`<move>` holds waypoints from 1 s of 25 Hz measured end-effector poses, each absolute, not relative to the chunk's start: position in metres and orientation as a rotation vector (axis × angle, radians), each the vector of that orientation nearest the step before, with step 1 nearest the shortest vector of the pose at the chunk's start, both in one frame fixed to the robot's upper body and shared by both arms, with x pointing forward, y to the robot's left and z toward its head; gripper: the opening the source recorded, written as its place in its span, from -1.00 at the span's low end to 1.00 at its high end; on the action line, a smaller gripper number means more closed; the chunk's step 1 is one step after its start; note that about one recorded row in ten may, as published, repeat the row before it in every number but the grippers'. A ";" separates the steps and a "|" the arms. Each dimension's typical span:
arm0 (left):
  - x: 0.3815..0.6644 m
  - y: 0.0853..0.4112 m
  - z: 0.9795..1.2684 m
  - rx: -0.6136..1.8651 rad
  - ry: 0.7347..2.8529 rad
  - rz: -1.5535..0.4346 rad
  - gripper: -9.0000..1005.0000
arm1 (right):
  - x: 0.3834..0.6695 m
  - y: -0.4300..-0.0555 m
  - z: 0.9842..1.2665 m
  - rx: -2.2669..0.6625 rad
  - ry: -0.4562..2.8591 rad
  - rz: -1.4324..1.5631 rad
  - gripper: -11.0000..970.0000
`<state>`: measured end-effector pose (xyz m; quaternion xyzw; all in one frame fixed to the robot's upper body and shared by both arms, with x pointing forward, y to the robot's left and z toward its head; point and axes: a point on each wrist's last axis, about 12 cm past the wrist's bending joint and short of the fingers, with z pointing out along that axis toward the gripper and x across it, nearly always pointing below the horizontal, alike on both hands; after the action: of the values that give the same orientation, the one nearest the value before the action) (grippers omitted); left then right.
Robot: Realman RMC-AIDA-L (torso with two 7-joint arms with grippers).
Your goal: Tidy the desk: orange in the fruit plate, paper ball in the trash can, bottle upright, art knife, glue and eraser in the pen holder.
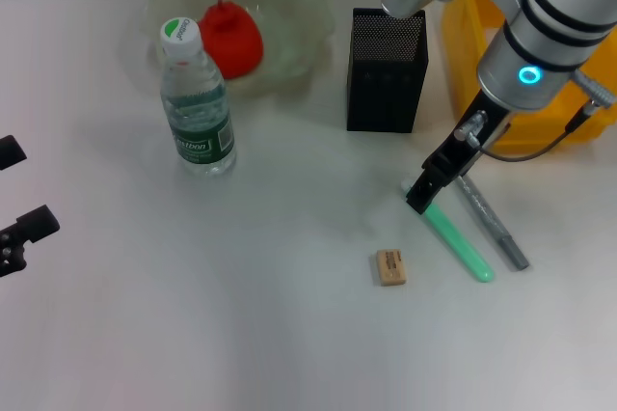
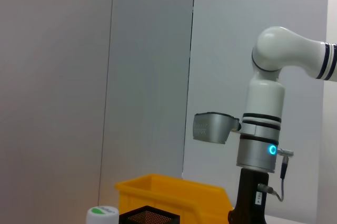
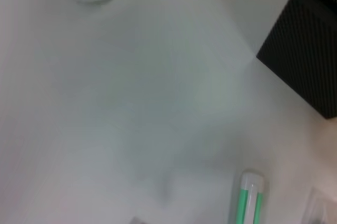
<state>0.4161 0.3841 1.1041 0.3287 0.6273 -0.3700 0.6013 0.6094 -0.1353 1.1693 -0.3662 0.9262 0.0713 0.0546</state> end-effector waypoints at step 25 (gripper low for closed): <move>0.413 0.378 1.096 0.764 1.473 -0.886 0.62 | 0.616 -0.126 1.134 -1.092 2.840 0.143 0.63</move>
<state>0.4129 0.3779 1.0960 0.3282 0.6325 -0.3806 0.5894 0.6158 -0.1265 1.1336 -0.3581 0.9313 0.0468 0.0476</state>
